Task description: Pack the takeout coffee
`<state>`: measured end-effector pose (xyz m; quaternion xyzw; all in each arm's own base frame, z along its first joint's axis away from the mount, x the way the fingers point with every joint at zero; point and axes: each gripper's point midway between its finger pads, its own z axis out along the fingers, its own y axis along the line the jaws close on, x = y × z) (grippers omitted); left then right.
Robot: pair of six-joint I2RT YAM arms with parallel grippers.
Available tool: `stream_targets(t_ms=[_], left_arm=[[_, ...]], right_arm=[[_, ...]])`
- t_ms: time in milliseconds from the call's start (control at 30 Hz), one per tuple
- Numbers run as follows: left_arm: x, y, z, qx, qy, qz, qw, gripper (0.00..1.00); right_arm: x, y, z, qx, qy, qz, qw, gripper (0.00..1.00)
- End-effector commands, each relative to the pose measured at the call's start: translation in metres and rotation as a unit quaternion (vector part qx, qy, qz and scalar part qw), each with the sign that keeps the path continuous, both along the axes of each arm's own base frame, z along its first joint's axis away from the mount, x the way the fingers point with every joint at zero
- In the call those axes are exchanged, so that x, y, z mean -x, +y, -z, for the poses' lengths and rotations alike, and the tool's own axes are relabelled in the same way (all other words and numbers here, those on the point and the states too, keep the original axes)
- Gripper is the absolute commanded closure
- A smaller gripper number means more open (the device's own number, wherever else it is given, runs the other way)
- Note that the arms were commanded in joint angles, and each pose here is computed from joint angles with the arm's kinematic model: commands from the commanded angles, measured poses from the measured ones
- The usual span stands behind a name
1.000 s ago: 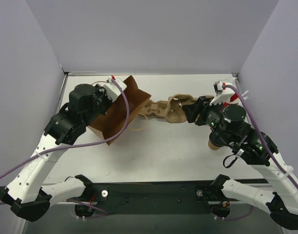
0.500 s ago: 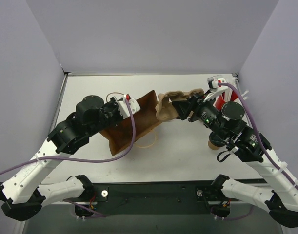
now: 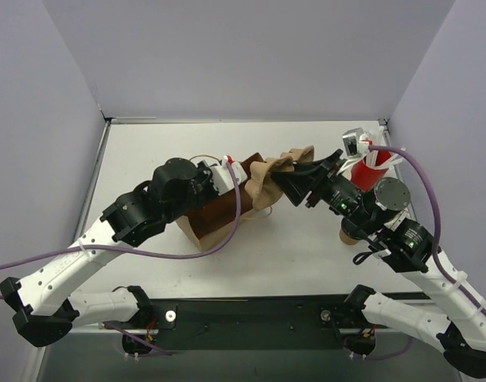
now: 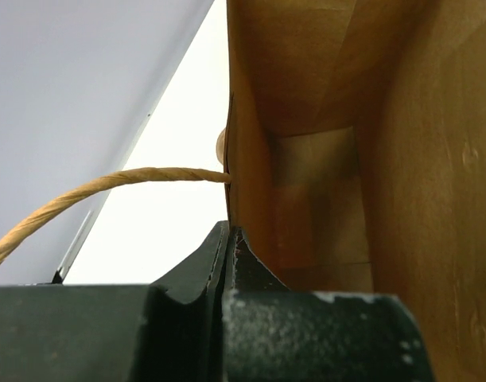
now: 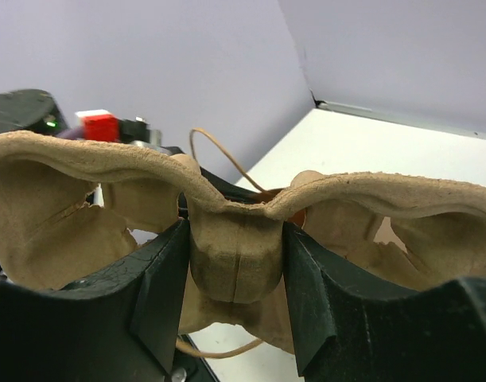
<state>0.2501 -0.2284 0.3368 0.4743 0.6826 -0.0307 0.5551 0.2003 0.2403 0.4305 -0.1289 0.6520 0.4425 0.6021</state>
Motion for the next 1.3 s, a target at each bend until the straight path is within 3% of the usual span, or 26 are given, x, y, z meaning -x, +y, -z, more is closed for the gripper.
stream_targets(t_ms=[0, 333, 467, 500, 667, 1267], left_arm=[[-0.01, -0.002, -0.027, 0.032, -0.021, -0.03, 0.999, 1.0], [-0.011, -0.017, -0.04, 0.073, -0.014, -0.011, 0.997, 1.0], [-0.012, -0.019, -0.046, 0.092, -0.013, -0.004, 0.996, 1.0], [-0.014, -0.017, -0.047, 0.095, -0.014, -0.005, 0.995, 1.0], [-0.02, -0.012, -0.049, 0.103, -0.013, -0.016, 0.995, 1.0], [-0.031, -0.008, -0.054, 0.115, -0.006, -0.002, 0.993, 1.0]], right_arm=[[0.02, -0.002, -0.055, -0.089, -0.062, -0.035, 0.993, 0.57], [0.026, 0.014, -0.08, -0.185, -0.08, -0.119, 0.972, 0.59], [0.012, 0.009, -0.072, -0.243, -0.051, -0.155, 0.956, 0.59], [0.007, 0.011, -0.061, -0.262, -0.014, -0.165, 0.951, 0.6], [-0.004, -0.001, -0.055, -0.321, 0.005, -0.191, 0.928, 0.6], [0.025, 0.035, -0.064, -0.252, -0.007, -0.291, 0.923, 0.59]])
